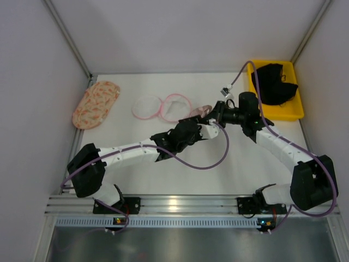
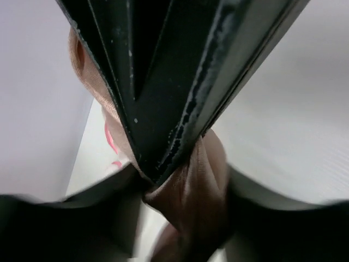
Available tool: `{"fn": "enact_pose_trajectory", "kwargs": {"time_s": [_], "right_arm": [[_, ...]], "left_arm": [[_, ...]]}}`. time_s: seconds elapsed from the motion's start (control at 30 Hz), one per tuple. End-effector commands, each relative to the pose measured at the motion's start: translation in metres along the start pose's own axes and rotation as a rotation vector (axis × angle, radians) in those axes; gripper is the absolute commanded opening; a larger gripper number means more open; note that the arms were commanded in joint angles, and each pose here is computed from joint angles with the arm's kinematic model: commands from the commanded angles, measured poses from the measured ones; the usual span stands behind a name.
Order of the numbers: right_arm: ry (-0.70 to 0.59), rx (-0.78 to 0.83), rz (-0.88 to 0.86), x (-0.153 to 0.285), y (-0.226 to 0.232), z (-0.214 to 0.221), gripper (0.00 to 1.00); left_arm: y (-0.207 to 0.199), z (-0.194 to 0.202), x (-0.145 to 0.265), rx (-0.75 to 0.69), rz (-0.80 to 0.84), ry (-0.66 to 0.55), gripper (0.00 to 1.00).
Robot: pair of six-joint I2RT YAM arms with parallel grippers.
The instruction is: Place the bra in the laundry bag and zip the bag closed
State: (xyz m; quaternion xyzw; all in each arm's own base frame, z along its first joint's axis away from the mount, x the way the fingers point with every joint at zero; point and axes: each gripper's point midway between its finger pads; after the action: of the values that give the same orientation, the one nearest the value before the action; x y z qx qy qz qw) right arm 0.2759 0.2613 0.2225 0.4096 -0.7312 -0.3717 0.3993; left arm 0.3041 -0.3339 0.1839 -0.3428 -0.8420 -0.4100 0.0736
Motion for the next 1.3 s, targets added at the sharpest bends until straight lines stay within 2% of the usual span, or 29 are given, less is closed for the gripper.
{"fn": "enact_pose_trajectory", "kwargs": {"time_s": [0.0, 0.07, 0.1, 0.17, 0.2, 0.27, 0.3, 0.37, 0.4, 0.5, 0.67, 0.73, 0.77, 0.8, 0.87, 0.9, 0.97, 1.03, 1.13, 1.2, 1.27], "right_arm": [[0.04, 0.073, -0.055, 0.006, 0.02, 0.009, 0.0], [0.043, 0.096, -0.065, 0.006, 0.024, 0.008, 0.0], [0.05, 0.093, -0.058, 0.007, 0.024, 0.009, 0.0], [0.052, 0.128, -0.062, 0.008, 0.027, 0.007, 0.0], [0.04, 0.158, -0.067, 0.008, 0.034, -0.002, 0.16], [0.007, 0.217, -0.058, 0.011, 0.041, -0.021, 0.35], [-0.012, 0.236, -0.046, 0.013, 0.041, -0.03, 0.55], [-0.054, 0.269, 0.004, 0.019, 0.033, -0.052, 0.7], [-0.088, 0.31, 0.007, 0.023, 0.043, -0.069, 0.82], [-0.156, 0.421, 0.072, 0.035, 0.043, -0.104, 0.99], [-0.24, 0.628, 0.107, 0.046, 0.052, -0.151, 0.99], [-0.225, 0.719, 0.094, 0.04, 0.053, -0.161, 0.99], [-0.221, 0.725, 0.089, 0.037, 0.052, -0.164, 0.99], [-0.223, 0.734, 0.078, 0.03, 0.049, -0.172, 0.99], [-0.209, 0.696, 0.059, 0.016, 0.039, -0.178, 0.99], [-0.209, 0.69, 0.038, 0.01, 0.038, -0.182, 0.99], [-0.166, 0.604, -0.002, -0.003, 0.03, -0.181, 0.99], [-0.142, 0.493, 0.047, -0.024, 0.007, -0.192, 1.0], [-0.154, 0.629, 0.183, -0.044, -0.022, -0.198, 1.0], [-0.127, 0.58, 0.188, -0.064, -0.043, -0.191, 0.99], [-0.115, 0.458, 0.165, -0.084, -0.062, -0.185, 0.91]], "left_arm": [[0.018, -0.012, 0.005, 0.03, -0.075, -0.037, 0.45], [0.021, -0.01, 0.011, 0.055, -0.081, -0.028, 0.29], [0.02, -0.01, 0.013, 0.068, -0.071, -0.027, 0.14], [0.02, -0.005, 0.024, 0.114, -0.034, -0.011, 0.0], [0.019, -0.011, 0.032, 0.141, 0.004, -0.043, 0.0], [0.021, -0.004, 0.039, 0.22, 0.031, -0.033, 0.0], [0.02, -0.009, 0.046, 0.275, 0.065, -0.056, 0.0], [0.032, 0.001, 0.049, 0.335, 0.059, -0.042, 0.0], [0.034, -0.004, 0.053, 0.372, 0.083, -0.067, 0.0], [0.06, -0.002, 0.056, 0.47, 0.07, -0.09, 0.0], [0.122, -0.007, 0.052, 0.62, 0.032, -0.156, 0.0], [0.145, 0.005, 0.045, 0.704, 0.004, -0.143, 0.0], [0.156, -0.003, 0.045, 0.728, 0.015, -0.174, 0.0], [0.17, 0.01, 0.041, 0.778, -0.007, -0.157, 0.0], [0.183, 0.009, 0.04, 0.812, 0.009, -0.182, 0.0], [0.194, 0.021, 0.039, 0.835, -0.01, -0.171, 0.0], [0.203, 0.026, 0.04, 0.89, -0.021, -0.183, 0.0], [0.213, 0.037, 0.043, 0.943, -0.013, -0.187, 0.0], [0.221, 0.052, 0.044, 1.005, -0.01, -0.192, 0.0], [0.226, 0.058, 0.044, 1.06, 0.006, -0.201, 0.0], [0.231, 0.061, 0.045, 1.089, 0.021, -0.216, 0.0]]}}
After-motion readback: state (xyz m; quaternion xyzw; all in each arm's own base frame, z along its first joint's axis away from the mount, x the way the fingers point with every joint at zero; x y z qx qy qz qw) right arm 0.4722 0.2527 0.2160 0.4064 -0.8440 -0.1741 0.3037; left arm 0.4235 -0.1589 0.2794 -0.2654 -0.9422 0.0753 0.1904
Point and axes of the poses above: each gripper's point midway between its finger pads, its own x axis back along the fingers, its own y axis along the line the jaws close on, z = x × y, and after that the axes turned 1 degree about x, right-handed
